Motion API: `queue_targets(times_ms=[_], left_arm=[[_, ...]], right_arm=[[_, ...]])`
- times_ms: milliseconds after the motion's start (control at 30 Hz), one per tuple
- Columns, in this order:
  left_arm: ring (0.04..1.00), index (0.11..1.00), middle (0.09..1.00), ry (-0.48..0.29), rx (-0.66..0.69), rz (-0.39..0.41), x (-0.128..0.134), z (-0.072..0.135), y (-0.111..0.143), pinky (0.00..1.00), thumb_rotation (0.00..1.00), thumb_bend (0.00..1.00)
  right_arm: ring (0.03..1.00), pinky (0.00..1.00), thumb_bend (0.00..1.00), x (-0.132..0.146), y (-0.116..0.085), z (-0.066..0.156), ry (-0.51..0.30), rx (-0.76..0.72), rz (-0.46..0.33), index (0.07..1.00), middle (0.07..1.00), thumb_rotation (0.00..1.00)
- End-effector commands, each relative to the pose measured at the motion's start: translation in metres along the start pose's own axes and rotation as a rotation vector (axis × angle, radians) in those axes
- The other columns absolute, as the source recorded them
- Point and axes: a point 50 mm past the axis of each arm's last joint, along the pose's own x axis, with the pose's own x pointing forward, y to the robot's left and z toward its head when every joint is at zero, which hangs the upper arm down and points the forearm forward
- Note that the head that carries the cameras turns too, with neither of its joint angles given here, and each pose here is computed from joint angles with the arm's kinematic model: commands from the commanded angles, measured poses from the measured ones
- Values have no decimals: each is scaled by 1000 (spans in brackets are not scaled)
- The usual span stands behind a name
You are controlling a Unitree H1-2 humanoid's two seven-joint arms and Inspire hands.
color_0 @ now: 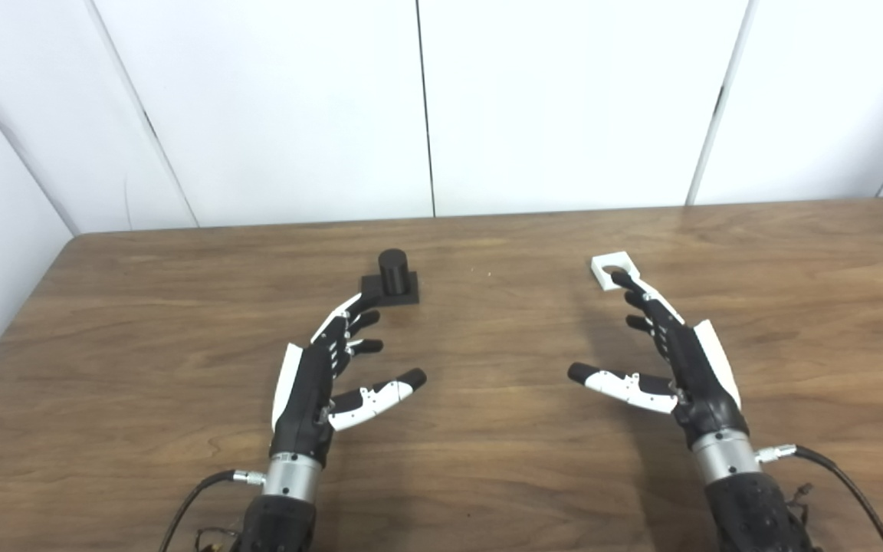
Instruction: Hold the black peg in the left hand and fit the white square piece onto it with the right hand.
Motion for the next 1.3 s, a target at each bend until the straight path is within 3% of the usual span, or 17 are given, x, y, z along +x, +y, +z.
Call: queue_targets(times_ms=[0,367,767,967,1133,1267], left_arm=[[851,817,885,-77,2,4,11,13,2,702,142,751],[835,811,874,-76,2,2,11,12,-1,702,152,750],[824,805,857,-77,3,-6,13,10,-26,693,145,753],[820,802,853,-81,10,7,15,10,-21,703,139,751],[827,805,875,-86,32,25,19,12,-14,687,159,758],[829,805,880,-103,74,37,28,16,-6,687,167,753]], right_arm=[[910,831,799,9,-1,15,-83,2,-21,867,928,267],[908,838,796,7,-2,13,-73,8,-24,868,925,258],[907,818,753,5,-23,1,-95,22,-25,888,934,202],[902,820,754,5,-23,2,-87,30,-25,880,928,175],[860,742,740,6,-22,2,-103,33,-19,874,914,131],[871,770,744,6,-23,1,-106,33,-19,875,916,133]])
